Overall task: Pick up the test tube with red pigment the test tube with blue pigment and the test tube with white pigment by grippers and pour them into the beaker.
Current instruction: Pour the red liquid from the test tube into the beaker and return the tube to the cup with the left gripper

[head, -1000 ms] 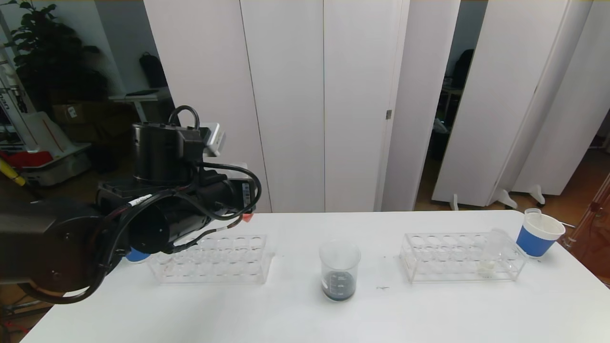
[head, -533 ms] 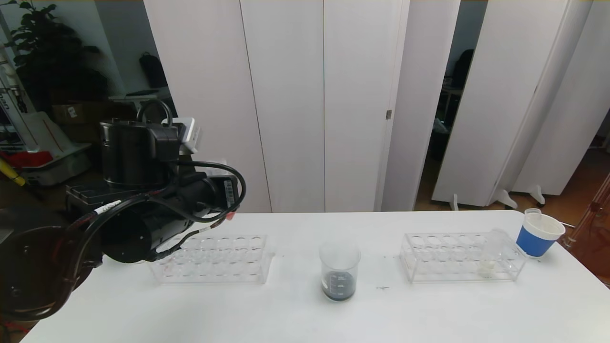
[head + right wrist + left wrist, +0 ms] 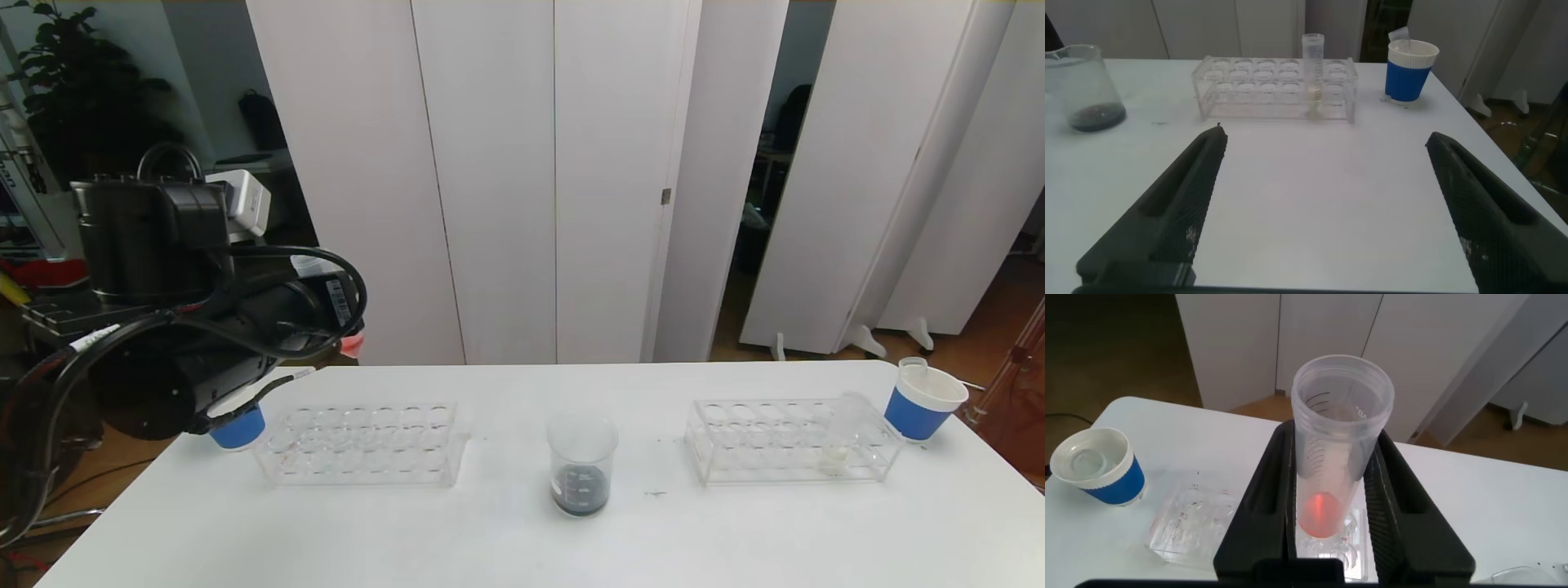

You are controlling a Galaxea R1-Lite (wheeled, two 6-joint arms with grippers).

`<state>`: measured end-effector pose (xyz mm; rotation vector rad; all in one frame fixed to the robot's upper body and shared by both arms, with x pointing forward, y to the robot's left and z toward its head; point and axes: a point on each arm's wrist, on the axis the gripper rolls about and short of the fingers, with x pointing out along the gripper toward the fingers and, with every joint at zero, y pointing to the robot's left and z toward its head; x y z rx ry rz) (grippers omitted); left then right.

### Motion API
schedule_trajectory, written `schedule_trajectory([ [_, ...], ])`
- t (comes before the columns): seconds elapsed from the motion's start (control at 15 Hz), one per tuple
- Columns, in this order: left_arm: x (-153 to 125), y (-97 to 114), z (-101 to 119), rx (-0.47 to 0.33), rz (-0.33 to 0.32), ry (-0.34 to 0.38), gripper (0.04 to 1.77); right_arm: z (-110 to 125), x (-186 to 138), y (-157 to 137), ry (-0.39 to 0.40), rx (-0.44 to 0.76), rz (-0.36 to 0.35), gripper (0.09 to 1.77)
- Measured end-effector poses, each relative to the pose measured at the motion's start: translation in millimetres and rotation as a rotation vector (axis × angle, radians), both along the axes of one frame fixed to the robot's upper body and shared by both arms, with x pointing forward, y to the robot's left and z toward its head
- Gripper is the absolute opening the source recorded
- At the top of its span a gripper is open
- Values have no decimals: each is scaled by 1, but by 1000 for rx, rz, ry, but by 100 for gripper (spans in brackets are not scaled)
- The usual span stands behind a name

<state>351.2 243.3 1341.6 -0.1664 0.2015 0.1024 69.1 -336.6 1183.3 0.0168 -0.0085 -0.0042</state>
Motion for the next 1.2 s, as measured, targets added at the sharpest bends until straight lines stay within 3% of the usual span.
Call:
schedule_trajectory([
  [0.53, 8, 70, 11, 4, 262, -40, 57, 0, 0, 0, 0, 0, 1, 175],
  [0.87, 19, 100, 15, 16, 371, -122, 57, 0, 0, 0, 0, 0, 0, 175],
  [1.2, 44, 119, -10, 101, 487, -150, 57, 0, 0, 0, 0, 0, 1, 175],
])
